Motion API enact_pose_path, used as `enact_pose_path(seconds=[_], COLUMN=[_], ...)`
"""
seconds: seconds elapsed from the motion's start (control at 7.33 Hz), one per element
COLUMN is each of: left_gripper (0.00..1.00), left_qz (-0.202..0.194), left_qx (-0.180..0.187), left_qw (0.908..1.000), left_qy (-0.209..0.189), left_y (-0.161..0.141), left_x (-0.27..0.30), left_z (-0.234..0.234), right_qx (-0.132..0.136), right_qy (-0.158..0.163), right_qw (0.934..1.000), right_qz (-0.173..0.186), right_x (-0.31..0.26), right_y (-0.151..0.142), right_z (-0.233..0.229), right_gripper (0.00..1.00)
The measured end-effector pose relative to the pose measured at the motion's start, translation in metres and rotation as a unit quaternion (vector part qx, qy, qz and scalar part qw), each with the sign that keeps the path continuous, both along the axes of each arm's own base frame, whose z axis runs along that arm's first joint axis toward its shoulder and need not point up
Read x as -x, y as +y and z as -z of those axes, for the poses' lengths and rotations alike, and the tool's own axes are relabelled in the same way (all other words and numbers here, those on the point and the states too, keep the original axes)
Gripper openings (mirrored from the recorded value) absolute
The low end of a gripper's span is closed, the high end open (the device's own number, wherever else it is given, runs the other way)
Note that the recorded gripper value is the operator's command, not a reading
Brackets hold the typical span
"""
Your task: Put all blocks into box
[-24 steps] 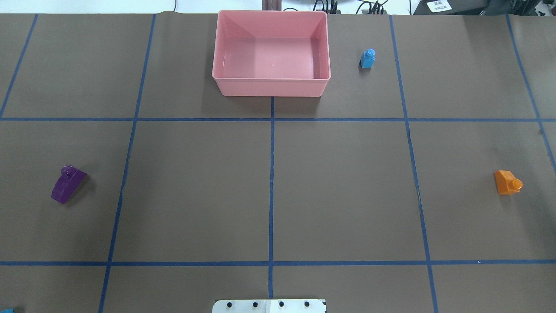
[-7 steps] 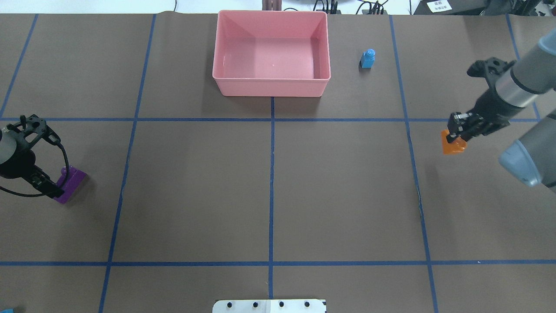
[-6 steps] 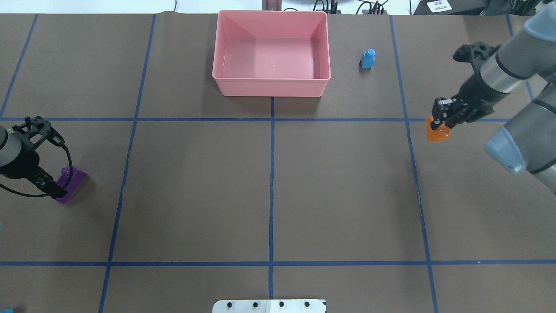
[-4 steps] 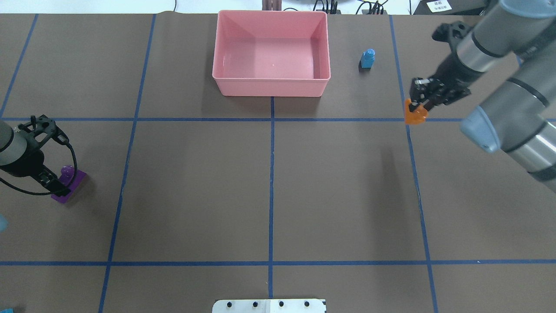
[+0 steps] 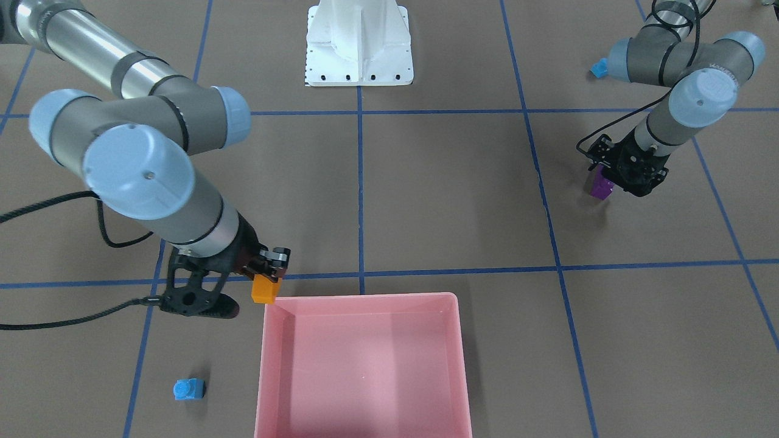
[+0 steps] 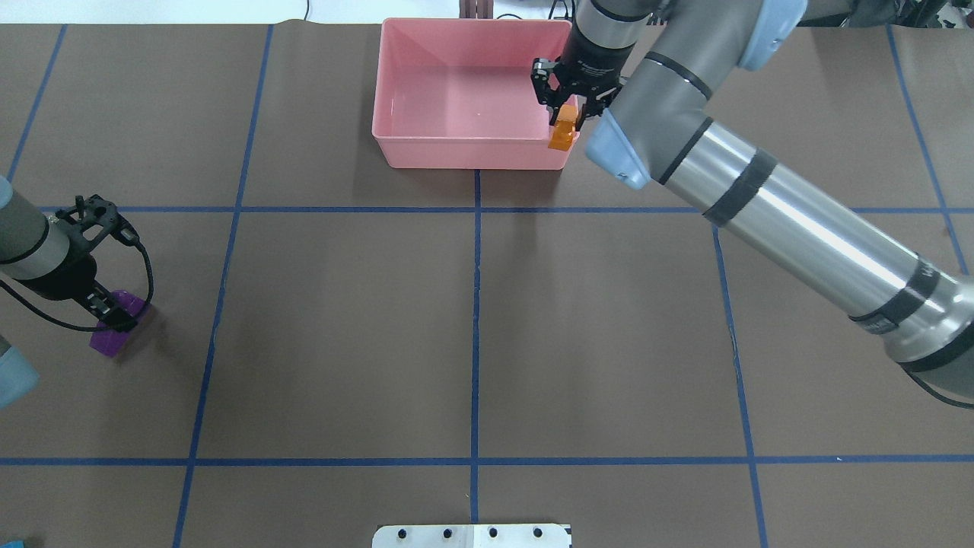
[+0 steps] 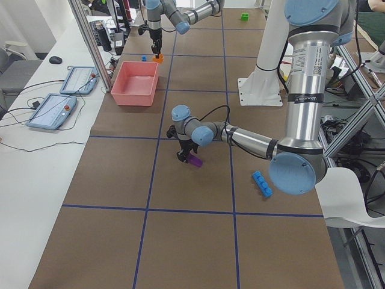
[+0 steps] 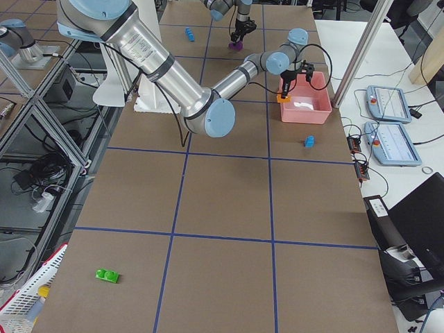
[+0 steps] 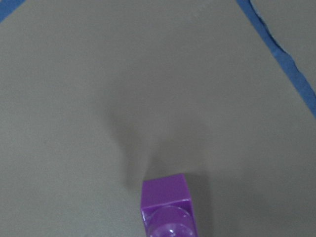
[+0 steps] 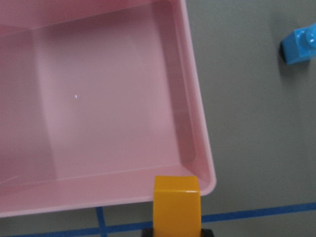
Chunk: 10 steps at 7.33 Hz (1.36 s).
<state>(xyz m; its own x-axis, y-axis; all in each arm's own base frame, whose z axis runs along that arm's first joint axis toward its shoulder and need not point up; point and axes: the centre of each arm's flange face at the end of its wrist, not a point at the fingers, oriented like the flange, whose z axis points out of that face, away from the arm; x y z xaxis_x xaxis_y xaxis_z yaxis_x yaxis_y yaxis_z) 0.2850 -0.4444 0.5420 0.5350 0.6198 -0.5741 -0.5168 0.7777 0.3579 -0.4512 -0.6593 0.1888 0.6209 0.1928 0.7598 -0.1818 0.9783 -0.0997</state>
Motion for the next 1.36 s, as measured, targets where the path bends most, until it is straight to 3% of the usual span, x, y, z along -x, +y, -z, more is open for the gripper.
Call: enact_pose_path(seconds=[0.27,0.41,0.68,0.95,1.09,1.36], left_gripper=[0.00,0.00,0.00,0.00,0.00,0.88], left_qz=[0.010,0.037,0.108,0.165,0.189,0.241], left_qx=[0.004,0.012,0.045,0.075,0.084,0.096], left_qw=[0.9999,0.9990,0.9918,0.9816,0.9759,0.9598], left_qy=[0.009,0.023,0.051,0.062,0.071,0.106], left_y=[-0.002,-0.016,-0.083,-0.165,-0.200,-0.259], left_x=[-0.003,-0.015,-0.068,-0.109,-0.121,-0.149], left_z=[0.014,0.045,0.178,0.315,0.358,0.377], right_qx=[-0.010,-0.008,-0.007,-0.014,-0.024,-0.029], right_qy=[-0.010,-0.011,-0.001,0.005,0.004,0.001], right_qw=[0.9957,0.9934,0.9913,0.9914,0.9930,0.9963], right_qz=[-0.092,-0.113,-0.131,-0.130,-0.116,-0.080], right_x=[0.046,0.056,0.065,0.065,0.051,-0.012], right_y=[-0.011,-0.023,-0.040,-0.046,-0.054,-0.086], right_z=[0.010,0.017,0.019,0.015,0.012,-0.023], right_gripper=[0.00,0.00,0.99,1.00,1.00,1.00])
